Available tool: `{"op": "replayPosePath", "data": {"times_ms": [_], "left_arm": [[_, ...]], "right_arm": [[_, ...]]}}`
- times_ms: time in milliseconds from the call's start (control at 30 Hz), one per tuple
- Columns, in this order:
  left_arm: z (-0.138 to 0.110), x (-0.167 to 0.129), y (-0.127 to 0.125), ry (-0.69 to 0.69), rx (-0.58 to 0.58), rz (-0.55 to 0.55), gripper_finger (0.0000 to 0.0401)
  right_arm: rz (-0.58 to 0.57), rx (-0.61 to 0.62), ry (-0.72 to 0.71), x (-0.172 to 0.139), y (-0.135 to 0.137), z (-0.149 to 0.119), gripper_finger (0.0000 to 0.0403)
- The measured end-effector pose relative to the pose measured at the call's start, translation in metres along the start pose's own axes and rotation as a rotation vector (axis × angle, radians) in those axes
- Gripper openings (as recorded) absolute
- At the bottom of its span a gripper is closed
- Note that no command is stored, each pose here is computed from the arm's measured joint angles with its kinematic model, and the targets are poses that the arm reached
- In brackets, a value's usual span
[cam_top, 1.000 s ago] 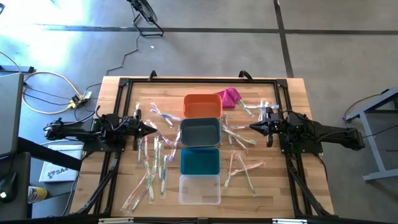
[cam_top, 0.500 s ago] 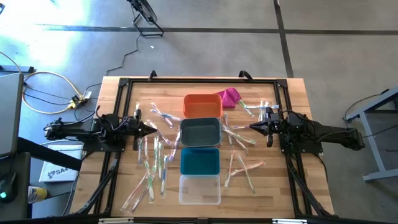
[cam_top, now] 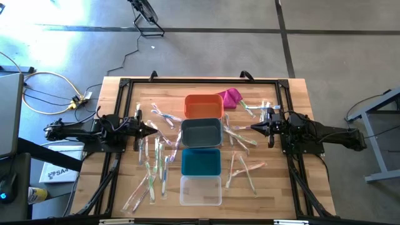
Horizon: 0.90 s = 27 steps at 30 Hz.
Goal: Pick & Place Toothbrushes
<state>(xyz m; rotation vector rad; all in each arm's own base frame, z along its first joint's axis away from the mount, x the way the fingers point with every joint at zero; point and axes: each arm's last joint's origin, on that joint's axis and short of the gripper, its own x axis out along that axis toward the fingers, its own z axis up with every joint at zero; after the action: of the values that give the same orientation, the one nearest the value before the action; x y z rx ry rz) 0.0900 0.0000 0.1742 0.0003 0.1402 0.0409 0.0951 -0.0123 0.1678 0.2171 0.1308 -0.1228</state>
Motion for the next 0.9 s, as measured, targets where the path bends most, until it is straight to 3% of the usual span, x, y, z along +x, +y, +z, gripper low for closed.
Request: {"op": "replayPosePath", "data": {"times_ms": [833,900], "left_arm": [[-0.0001,0.0000,0.0000,0.000,0.000,0.000,0.0006],[0.0000,0.0000,0.0000,0.000,0.000,0.000,0.0006]], "right_arm": [[0.002,0.000,-0.001,0.0000,0.0001,0.0002,0.0011],[0.064,0.017,0.001,0.0000,0.0020,0.0007,0.0011]]}}
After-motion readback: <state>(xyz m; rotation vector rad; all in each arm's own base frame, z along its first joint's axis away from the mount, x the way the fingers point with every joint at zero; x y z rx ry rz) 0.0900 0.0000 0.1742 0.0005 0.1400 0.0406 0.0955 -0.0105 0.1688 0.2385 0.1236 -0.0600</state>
